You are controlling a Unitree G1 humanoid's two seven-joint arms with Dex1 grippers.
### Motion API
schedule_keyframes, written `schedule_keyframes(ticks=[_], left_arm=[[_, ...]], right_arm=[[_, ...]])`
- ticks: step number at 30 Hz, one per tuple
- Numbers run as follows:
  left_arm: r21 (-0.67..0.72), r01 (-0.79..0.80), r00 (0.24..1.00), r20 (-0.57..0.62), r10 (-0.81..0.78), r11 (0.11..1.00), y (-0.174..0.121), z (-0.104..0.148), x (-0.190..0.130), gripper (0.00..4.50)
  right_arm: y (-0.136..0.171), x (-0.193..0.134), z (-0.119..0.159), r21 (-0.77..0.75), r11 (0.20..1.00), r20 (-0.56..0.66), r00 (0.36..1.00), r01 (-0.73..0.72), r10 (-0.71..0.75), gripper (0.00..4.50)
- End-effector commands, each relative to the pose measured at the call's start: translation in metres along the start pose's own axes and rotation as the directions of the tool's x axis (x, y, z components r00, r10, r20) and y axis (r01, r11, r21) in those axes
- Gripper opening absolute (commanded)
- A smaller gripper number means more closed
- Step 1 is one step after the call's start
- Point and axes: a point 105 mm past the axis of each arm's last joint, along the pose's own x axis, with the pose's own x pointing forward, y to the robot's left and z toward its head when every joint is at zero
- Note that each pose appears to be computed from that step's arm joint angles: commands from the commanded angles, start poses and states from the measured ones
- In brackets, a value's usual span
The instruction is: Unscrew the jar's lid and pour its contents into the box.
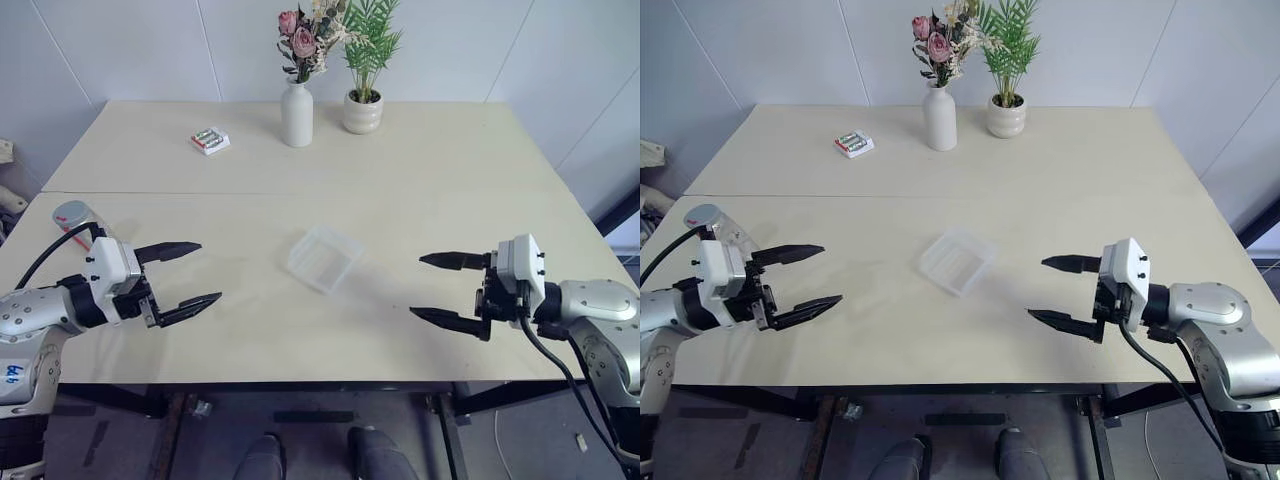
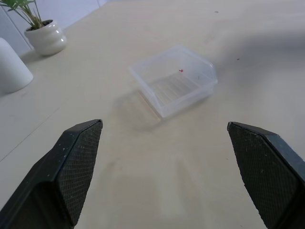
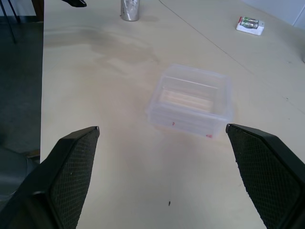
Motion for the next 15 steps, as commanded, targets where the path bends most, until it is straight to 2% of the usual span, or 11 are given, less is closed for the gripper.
schedule_keyframes(ticks=[1, 5, 10, 12, 15], left_arm=[[0.016, -0.003, 1.0, -0.002, 0.003, 1.0, 0.001, 0.003, 0.0, 4.5], [0.0, -0.061, 0.998, -0.033, 0.061, 0.998, -0.002, -0.003, -0.006, 4.5], [-0.061, -0.263, 0.963, -0.075, 0.259, 0.963, -0.015, -0.021, -0.033, 4.5], [-0.069, -0.419, 0.905, -0.117, 0.41, 0.905, -0.024, -0.035, -0.059, 4.5], [-0.076, -0.598, 0.799, -0.142, 0.585, 0.798, -0.023, -0.044, -0.091, 4.5]], right_arm=[[-0.002, -0.003, 0.006, -0.042, 0.999, 0.013, 1.0, 0.019, -0.018, 4.49], [-0.002, 0.006, 0.001, -0.036, 0.999, 0.031, 1.0, 0.007, -0.006, 4.49], [0.002, 0.031, 0.014, -0.039, 0.997, 0.115, 0.991, -0.066, 0.07, 4.49], [0.005, 0.052, 0.029, -0.064, 0.99, 0.185, 0.973, -0.129, 0.139, 4.49], [0.009, 0.073, 0.049, -0.095, 0.98, 0.258, 0.946, -0.176, 0.195, 4.49]])
